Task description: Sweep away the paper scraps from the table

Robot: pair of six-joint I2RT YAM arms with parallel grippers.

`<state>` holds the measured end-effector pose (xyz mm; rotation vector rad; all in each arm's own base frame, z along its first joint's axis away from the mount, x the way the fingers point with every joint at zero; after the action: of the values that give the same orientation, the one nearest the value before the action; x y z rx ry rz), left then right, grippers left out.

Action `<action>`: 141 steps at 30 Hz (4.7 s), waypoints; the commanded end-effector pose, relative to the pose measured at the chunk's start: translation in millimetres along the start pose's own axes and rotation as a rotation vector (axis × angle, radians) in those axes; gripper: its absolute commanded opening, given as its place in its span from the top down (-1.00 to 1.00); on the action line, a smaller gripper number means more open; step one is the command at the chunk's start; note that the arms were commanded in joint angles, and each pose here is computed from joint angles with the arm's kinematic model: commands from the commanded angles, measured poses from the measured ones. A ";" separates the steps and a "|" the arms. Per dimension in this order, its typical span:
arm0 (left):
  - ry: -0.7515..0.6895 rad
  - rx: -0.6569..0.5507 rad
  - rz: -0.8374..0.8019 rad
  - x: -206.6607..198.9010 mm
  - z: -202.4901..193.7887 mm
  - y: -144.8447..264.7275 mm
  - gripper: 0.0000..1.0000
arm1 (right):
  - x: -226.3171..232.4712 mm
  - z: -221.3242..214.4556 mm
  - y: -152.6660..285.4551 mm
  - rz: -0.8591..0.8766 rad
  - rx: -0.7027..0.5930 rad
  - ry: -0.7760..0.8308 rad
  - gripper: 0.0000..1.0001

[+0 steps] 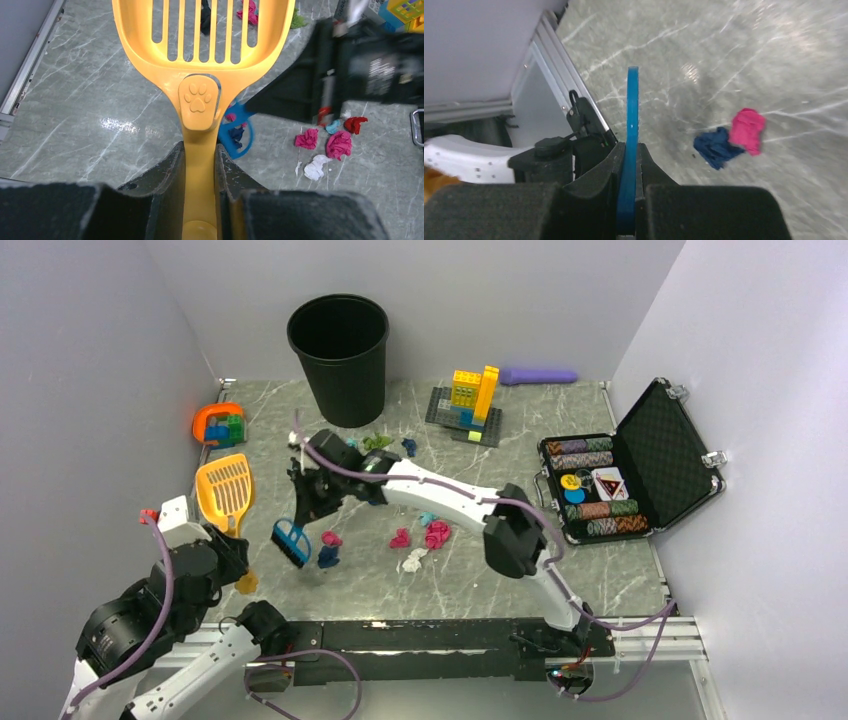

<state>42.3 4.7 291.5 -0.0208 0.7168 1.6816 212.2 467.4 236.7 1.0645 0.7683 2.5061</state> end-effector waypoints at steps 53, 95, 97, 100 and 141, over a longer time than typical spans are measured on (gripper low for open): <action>0.055 0.014 0.039 -11.0 8.7 0.7 1.00 | -122.8 92.3 -85.9 -0.050 -0.599 -0.494 1.00; -0.135 -0.042 -0.011 -46.3 29.8 -19.1 1.00 | -249.3 79.0 26.6 -0.676 -0.714 -0.677 1.00; -0.138 -0.039 -0.020 -48.3 29.4 -20.1 1.00 | -253.8 60.2 37.7 -0.827 -0.626 -0.757 1.00; -0.139 -0.035 -0.029 -50.9 28.4 -22.2 1.00 | -239.9 38.1 73.3 -1.009 -0.564 -0.837 1.00; -0.310 0.474 -0.097 -134.8 -60.5 -119.3 1.00 | -195.9 -8.7 157.2 -0.864 -0.152 -0.268 1.00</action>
<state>147.2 -116.4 246.2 0.5058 0.8221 1.4290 337.2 285.3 174.8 0.9576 0.6999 1.7097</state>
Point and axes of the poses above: each gripper's point midway between its finger pads, its own y axis back along the fingers, its own x axis along the line the jaws close on, z = x × y, the point moved 9 cm from there along y, back along the fingers, and after that the axes turned 5 degrees about y, right-handed, at the moved point
